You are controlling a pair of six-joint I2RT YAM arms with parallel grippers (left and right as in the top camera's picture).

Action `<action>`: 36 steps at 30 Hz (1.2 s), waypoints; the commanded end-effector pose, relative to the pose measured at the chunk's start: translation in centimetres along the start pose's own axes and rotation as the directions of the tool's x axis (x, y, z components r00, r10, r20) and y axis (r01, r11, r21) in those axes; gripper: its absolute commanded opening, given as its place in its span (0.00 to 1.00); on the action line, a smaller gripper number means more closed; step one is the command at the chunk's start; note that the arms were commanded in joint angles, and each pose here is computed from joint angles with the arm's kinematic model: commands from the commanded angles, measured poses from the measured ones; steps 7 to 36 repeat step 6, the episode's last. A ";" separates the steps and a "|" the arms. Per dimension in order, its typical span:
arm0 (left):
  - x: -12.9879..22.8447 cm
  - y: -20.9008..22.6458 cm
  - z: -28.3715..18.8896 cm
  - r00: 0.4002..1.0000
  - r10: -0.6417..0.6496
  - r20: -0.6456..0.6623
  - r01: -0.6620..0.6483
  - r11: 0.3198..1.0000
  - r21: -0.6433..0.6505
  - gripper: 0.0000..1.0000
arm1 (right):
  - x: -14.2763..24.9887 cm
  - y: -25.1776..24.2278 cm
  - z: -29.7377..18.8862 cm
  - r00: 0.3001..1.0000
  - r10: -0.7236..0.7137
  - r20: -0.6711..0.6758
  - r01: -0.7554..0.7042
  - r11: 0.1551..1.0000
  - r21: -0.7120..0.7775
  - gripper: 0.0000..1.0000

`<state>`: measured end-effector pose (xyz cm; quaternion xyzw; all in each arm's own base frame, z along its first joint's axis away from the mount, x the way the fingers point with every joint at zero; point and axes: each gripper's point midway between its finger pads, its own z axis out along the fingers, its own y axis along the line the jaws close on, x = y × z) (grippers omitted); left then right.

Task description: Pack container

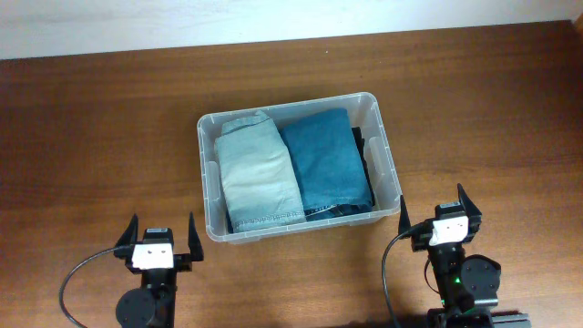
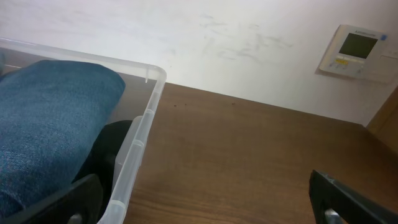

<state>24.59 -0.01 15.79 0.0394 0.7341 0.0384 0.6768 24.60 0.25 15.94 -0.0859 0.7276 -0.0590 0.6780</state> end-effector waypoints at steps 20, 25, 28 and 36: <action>0.1 -0.3 0.0 1.000 0.013 0.004 -0.013 1.000 0.015 0.99 | 0.2 -0.2 0.0 1.000 0.007 -0.002 -0.007 1.000 0.014 0.98; 0.1 -0.3 0.0 1.000 0.013 0.004 -0.013 1.000 0.015 0.99 | 0.2 -0.2 0.0 1.000 0.007 -0.002 -0.007 1.000 0.014 0.98; 0.1 -0.3 0.0 1.000 0.013 0.004 -0.013 1.000 0.015 0.99 | 0.2 -0.2 0.0 1.000 0.007 -0.002 -0.007 1.000 0.014 0.98; 0.1 -0.3 0.0 1.000 0.013 0.004 -0.013 1.000 0.015 0.99 | 0.2 -0.2 0.0 1.000 0.007 -0.002 -0.007 1.000 0.014 0.98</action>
